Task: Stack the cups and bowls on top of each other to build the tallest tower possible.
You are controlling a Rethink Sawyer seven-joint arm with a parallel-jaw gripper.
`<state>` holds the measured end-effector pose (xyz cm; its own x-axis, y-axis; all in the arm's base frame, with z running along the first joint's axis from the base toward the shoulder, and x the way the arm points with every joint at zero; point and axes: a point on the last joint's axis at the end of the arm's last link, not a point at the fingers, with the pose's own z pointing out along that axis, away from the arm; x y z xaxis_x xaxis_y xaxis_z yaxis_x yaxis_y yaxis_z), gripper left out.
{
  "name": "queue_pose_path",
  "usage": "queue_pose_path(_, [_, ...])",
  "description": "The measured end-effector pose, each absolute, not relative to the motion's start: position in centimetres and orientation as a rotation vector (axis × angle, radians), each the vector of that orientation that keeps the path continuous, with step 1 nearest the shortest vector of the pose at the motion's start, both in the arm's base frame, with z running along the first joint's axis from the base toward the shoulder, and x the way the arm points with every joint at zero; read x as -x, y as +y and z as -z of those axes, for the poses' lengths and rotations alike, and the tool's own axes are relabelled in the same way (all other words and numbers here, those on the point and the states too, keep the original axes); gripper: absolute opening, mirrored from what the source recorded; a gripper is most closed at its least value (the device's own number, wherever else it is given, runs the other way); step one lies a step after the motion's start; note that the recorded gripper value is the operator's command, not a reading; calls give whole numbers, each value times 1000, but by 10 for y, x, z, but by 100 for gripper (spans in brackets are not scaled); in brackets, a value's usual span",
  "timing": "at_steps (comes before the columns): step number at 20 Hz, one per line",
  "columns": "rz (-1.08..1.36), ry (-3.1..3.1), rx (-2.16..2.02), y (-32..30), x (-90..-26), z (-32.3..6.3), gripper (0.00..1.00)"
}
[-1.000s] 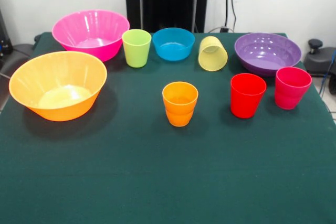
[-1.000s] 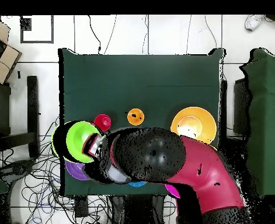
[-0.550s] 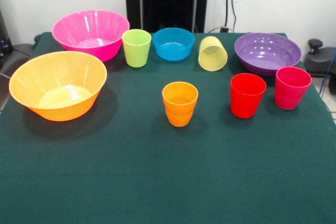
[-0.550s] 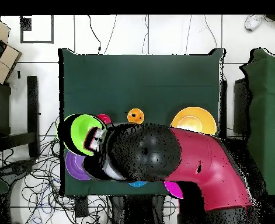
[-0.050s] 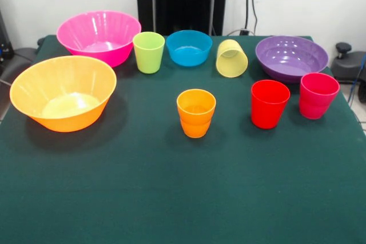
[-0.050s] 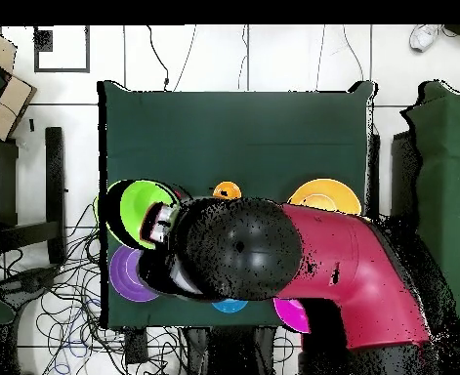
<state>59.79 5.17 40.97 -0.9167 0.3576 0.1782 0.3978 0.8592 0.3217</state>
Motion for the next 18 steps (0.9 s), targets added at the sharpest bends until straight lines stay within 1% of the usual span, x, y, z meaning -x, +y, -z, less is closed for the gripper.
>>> queue_pose_path(18, [530,-2910,623,41,-600,-400,0])
